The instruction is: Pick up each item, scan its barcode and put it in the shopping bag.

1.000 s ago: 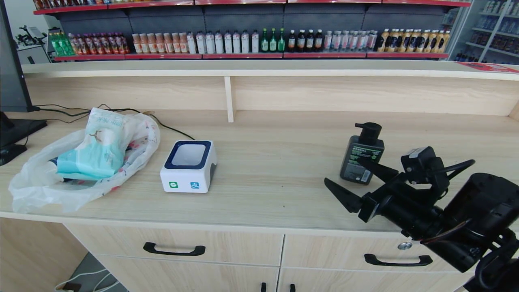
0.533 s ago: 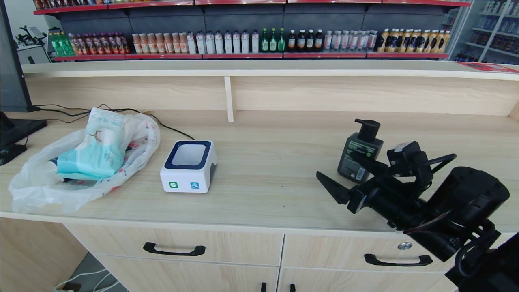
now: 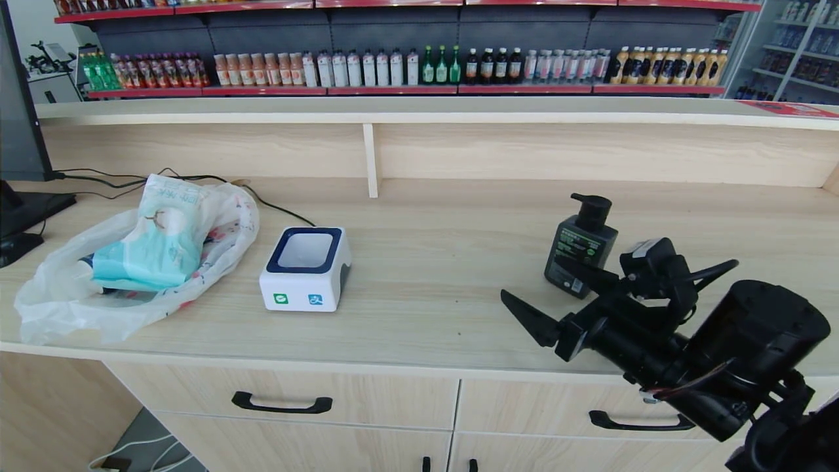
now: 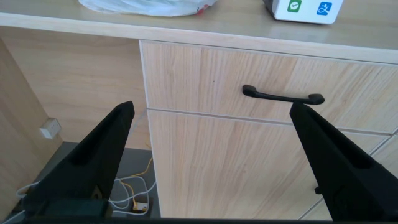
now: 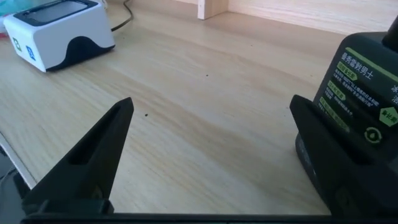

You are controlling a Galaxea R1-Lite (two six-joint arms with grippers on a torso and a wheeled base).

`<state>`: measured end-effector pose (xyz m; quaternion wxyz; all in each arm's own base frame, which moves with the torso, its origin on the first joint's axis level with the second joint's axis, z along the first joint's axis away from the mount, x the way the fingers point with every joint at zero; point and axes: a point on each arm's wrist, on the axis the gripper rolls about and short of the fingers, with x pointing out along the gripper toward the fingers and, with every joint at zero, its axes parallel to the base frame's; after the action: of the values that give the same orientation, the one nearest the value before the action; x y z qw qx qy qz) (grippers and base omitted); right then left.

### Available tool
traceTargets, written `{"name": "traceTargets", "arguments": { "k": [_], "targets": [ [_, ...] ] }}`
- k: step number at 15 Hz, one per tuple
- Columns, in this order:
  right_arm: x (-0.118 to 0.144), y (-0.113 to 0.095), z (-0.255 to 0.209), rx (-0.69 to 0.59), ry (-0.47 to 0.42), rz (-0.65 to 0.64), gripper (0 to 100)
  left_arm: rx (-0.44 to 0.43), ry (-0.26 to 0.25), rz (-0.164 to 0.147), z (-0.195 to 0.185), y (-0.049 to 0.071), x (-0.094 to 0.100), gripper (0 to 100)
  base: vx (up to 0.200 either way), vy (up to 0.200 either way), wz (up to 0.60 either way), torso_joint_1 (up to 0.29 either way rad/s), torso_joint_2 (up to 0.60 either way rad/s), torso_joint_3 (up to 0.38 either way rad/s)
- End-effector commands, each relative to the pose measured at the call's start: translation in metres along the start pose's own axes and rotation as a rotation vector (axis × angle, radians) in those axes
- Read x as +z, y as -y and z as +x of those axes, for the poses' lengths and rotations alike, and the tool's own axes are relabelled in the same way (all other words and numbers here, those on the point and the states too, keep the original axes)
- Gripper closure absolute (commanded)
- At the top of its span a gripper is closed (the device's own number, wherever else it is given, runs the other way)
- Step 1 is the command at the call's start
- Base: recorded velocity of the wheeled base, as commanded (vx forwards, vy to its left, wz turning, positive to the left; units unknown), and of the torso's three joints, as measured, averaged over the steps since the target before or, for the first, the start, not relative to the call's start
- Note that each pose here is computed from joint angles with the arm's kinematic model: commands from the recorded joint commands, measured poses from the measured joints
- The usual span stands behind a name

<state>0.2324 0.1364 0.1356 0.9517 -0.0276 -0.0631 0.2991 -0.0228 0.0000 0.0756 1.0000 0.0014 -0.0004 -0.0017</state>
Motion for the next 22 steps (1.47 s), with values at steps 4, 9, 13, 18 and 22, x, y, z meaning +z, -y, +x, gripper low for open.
{"name": "traceTargets", "arguments": {
  "k": [4, 9, 13, 18, 22],
  "targets": [
    [0.032, -0.004, -0.048, -0.005, 0.086, -0.007, 0, 0.0, 0.001, 0.0, 0.0, 0.0, 0.0, 0, 0.0, 0.0, 0.0, 0.0, 0.0, 0.0],
    [0.02, 0.038, -0.042, -0.164, 0.04, -0.023, 0, -0.001, 0.001, 0.0, 0.0, 0.0, 0.0, 0, 0.0, 0.0, 0.0, 0.0, 0.0, 0.0],
    [0.01, 0.045, -0.015, -0.161, 0.031, -0.019, 0, 0.0, 0.001, 0.0, 0.0, 0.0, 0.0, 0, 0.0, 0.0, 0.0, 0.0, 0.0, 0.0],
    [-0.011, 0.057, 0.009, -0.184, -0.007, 0.021, 0, -0.001, 0.001, 0.0, 0.0, 0.0, 0.0, 0, 0.0, 0.0, 0.0, 0.0, 0.0, 0.0],
    [-0.016, 0.068, 0.025, -0.186, 0.008, 0.017, 0, -0.001, 0.001, 0.0, 0.0, 0.0, 0.0, 0, 0.0, 0.0, 0.0, 0.0, 0.0, 0.0]
  ]
}}
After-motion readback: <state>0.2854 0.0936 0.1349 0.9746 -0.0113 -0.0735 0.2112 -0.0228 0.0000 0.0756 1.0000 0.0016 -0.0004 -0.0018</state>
